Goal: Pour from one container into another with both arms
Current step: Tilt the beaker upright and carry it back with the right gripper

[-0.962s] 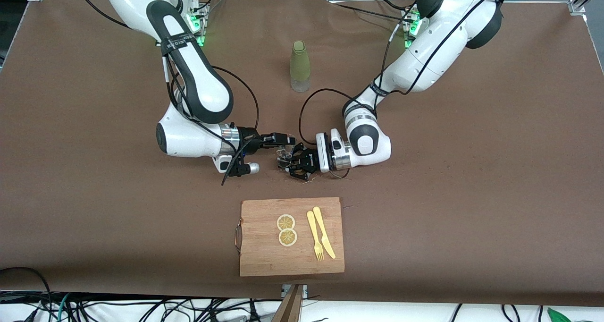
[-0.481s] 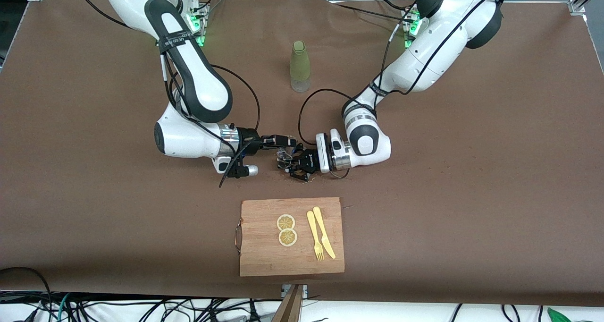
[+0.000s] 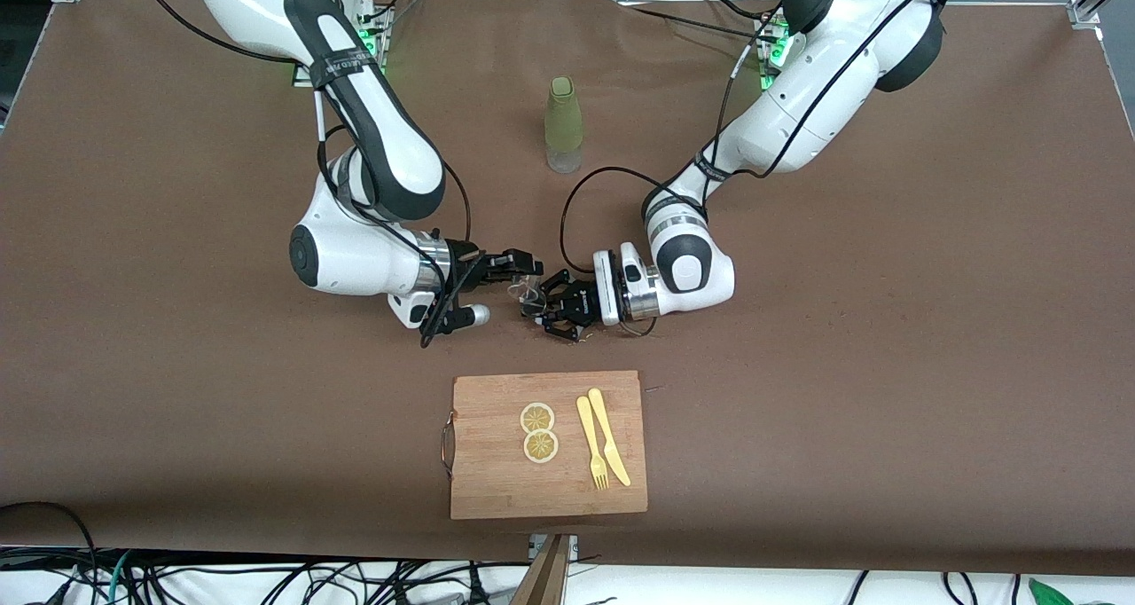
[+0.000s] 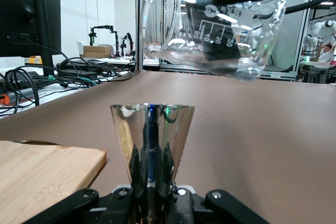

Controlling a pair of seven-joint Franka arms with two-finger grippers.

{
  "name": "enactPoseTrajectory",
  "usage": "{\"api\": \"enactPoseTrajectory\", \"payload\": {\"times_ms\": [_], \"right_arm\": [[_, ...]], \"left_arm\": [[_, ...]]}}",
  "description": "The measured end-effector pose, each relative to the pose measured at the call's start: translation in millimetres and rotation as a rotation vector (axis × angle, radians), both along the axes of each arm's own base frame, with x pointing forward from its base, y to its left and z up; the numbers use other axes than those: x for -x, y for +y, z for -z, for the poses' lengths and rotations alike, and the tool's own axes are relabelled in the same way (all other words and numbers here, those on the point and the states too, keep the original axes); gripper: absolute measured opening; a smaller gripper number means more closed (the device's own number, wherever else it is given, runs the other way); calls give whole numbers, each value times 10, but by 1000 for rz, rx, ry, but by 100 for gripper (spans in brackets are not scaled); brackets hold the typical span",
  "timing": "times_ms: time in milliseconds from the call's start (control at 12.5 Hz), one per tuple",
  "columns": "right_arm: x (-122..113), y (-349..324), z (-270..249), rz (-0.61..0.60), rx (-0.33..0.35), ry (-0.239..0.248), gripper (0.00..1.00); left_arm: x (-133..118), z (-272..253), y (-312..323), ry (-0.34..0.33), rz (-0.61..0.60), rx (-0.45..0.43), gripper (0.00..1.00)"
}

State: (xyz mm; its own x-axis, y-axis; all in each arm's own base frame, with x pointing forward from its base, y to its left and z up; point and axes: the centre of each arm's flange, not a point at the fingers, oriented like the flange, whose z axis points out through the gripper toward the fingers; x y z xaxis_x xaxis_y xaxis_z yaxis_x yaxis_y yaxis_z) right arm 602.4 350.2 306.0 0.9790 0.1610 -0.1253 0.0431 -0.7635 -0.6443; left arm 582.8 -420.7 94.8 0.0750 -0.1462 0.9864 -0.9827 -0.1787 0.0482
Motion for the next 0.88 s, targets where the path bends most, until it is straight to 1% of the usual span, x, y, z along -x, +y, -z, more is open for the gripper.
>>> {"api": "enactPoseTrajectory", "payload": {"times_ms": [240,401,481,641,801,881], "right_arm": [[46,-47,-99,-89,100,-64,49],[110,-176,-130,-153,124,-105,49],[113,-329,-88,-201,123,-137,49],[37,-798,57,-309,101,-201,49],[-78,-1402,186,-434,48,-268,49],[-129,-1699,235,-493,19,-311,49]], "left_arm": [[-34,-29,4,-7,-4,3,9],[-108,-74,46,-17,-12,13,9],[-168,-98,101,-21,-20,18,9],[-353,-181,324,-34,-46,33,9],[-582,-300,645,-40,-67,75,9],[-659,-342,788,-27,-66,108,9]]}}
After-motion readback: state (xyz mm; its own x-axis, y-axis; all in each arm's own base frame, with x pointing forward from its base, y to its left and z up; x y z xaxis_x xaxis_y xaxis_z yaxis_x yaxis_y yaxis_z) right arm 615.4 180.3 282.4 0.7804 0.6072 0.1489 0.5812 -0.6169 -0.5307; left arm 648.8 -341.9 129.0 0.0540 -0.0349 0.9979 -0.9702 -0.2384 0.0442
